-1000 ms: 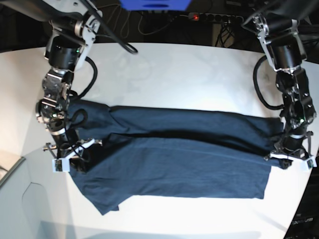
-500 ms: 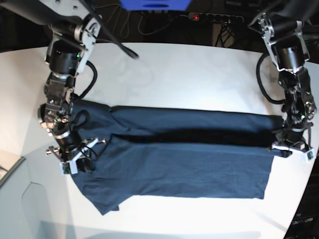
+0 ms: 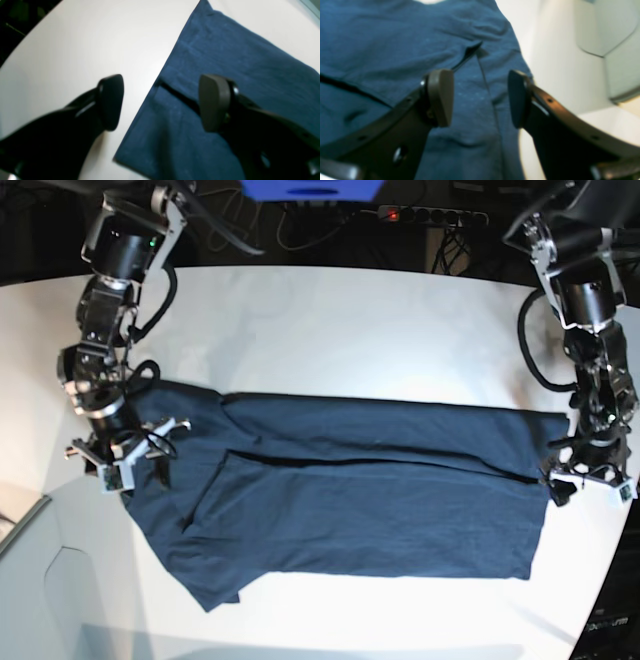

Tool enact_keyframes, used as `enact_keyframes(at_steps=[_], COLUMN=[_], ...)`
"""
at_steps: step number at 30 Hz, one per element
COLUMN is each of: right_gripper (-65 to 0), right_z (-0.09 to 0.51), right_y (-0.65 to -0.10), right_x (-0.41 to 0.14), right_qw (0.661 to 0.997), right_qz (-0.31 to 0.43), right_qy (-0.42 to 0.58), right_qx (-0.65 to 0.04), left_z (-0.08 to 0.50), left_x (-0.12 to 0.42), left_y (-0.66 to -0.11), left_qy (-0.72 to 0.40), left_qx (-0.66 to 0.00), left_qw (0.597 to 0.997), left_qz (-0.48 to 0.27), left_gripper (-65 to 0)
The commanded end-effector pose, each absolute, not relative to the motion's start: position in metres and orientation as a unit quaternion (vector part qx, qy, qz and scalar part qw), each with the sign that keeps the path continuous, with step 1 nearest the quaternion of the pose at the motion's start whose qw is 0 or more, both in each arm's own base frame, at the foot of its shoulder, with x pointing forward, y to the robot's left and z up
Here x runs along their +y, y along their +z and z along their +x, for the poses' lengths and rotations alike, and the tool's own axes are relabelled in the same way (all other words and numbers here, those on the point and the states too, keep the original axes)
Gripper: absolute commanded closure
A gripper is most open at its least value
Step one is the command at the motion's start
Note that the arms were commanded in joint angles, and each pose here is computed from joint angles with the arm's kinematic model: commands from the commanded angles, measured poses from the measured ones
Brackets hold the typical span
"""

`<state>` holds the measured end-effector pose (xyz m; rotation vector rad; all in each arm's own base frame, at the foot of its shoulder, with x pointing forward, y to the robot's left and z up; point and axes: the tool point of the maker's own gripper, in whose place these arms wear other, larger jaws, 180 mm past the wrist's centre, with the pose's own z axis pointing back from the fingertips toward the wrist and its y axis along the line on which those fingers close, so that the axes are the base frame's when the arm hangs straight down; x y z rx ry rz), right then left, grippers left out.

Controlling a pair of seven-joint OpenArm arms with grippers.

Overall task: Layout the t-shirt on the table in an organized manner, then fold the t-shirt properly
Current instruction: 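Release the fold and regrasp the folded edge with both grippers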

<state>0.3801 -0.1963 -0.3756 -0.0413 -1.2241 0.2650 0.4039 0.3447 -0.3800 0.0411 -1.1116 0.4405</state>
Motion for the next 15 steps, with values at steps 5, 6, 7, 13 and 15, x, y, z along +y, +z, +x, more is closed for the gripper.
enact_keyframes(at_steps=[5, 6, 7, 13, 15], right_gripper=[-36.5, -36.5, -36.5, -36.6, -36.6], right_z=[0.352, 0.345, 0.340, 0.321, 0.318], right_y=[-0.374, -0.379, -0.385, -0.399, -0.399], right_x=[-0.199, -0.199, -0.199, -0.213, -0.221], right_qw=[0.805, 0.810, 0.814, 0.828, 0.830], right_qz=[-0.028, -0.027, -0.026, -0.034, -0.040], right_qy=[0.127, 0.128, 0.128, 0.098, 0.089], right_qx=[-0.579, -0.572, -0.566, -0.551, -0.550], left_z=[0.381, 0.376, 0.372, 0.359, 0.361], left_x=[0.356, 0.356, 0.356, 0.353, 0.351], left_y=[-0.387, -0.393, -0.397, -0.428, -0.431], left_qy=[0.199, 0.199, 0.199, 0.215, 0.217], left_qx=[-0.519, -0.513, -0.508, -0.472, -0.468], left_qw=[0.830, 0.834, 0.837, 0.854, 0.856], left_qz=[0.038, 0.039, 0.040, 0.034, 0.030], left_gripper=[-45.6, -45.6, -45.7, -45.7, -45.7])
